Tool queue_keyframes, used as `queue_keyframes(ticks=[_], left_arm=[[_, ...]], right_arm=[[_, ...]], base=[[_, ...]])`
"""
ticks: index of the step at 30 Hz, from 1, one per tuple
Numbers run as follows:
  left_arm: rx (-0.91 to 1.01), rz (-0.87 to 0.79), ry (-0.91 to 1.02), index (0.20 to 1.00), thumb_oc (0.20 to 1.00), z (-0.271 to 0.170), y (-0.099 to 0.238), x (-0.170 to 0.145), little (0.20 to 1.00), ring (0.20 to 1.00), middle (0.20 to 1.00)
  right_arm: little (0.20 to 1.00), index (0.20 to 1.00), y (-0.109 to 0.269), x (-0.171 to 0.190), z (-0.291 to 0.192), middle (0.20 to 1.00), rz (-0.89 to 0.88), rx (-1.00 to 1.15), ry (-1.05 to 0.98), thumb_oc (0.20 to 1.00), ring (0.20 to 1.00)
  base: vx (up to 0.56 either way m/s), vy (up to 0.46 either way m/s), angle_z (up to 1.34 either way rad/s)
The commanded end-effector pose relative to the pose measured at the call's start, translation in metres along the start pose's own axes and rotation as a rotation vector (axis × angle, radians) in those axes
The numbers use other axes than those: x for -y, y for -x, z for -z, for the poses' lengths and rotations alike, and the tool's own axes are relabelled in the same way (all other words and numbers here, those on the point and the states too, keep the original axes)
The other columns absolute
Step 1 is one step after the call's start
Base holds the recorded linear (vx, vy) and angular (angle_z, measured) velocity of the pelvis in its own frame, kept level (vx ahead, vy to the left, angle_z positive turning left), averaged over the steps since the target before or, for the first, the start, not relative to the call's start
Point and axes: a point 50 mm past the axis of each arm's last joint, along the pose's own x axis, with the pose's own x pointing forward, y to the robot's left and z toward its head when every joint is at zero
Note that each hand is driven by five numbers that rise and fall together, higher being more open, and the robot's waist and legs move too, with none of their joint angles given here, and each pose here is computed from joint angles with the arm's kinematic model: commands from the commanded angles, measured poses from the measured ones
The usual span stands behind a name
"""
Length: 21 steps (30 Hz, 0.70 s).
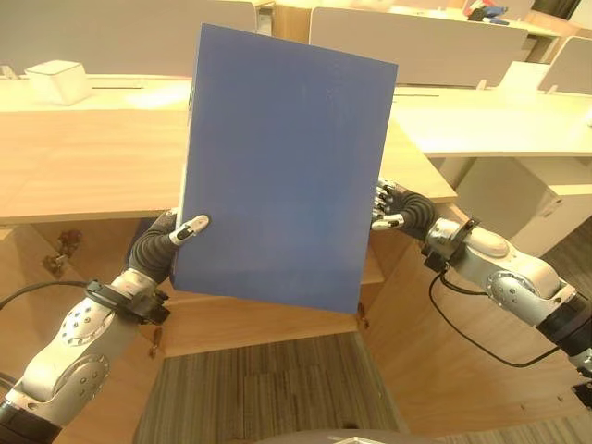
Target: Put the empty folder in the office cabinet
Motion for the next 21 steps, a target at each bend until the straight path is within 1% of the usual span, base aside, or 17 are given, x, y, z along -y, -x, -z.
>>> queue_keyframes(ticks=[1, 4, 8, 10, 13, 21], left_arm=[[0.133, 0.141, -0.120, 0.200, 0.200, -0.032, -0.015, 0.011, 0.200, 0.200, 0.200], [0.113, 0.116, -0.142, 0.200, 0.200, -0.032, -0.009, 0.007, 0.200, 0.200, 0.200], [0.086, 0.106, -0.181, 0.200, 0.200, -0.033, -0.003, 0.003, 0.200, 0.200, 0.200], [0.086, 0.106, -0.181, 0.200, 0.200, -0.033, -0.003, 0.003, 0.200, 0.200, 0.200], [0.090, 0.100, -0.193, 0.200, 0.200, -0.035, -0.001, 0.001, 0.200, 0.200, 0.200], [0.083, 0.090, -0.202, 0.200, 0.200, -0.035, 0.000, -0.001, 0.200, 0.200, 0.200]], right_arm=[[1.000, 1.000, -0.018, 0.005, -0.047, 1.000, 0.006, 0.155, 0.128, 1.000, 1.000], [1.000, 1.000, -0.012, 0.008, -0.053, 1.000, 0.023, 0.172, 0.152, 1.000, 1.000], [1.000, 1.000, 0.007, 0.010, -0.055, 1.000, 0.018, 0.120, 0.200, 1.000, 1.000], [1.000, 1.000, 0.007, 0.010, -0.055, 1.000, 0.018, 0.120, 0.200, 1.000, 1.000], [1.000, 1.000, 0.018, 0.002, -0.054, 1.000, -0.028, 0.077, 0.211, 1.000, 1.000], [1.000, 1.000, 0.020, -0.005, -0.051, 1.000, -0.065, 0.059, 0.186, 1.000, 1.000]], base=[[0.00, 0.000, 0.00], [0.00, 0.000, 0.00], [0.00, 0.000, 0.00], [0.00, 0.000, 0.00], [0.00, 0.000, 0.00], [0.00, 0.000, 0.00]])
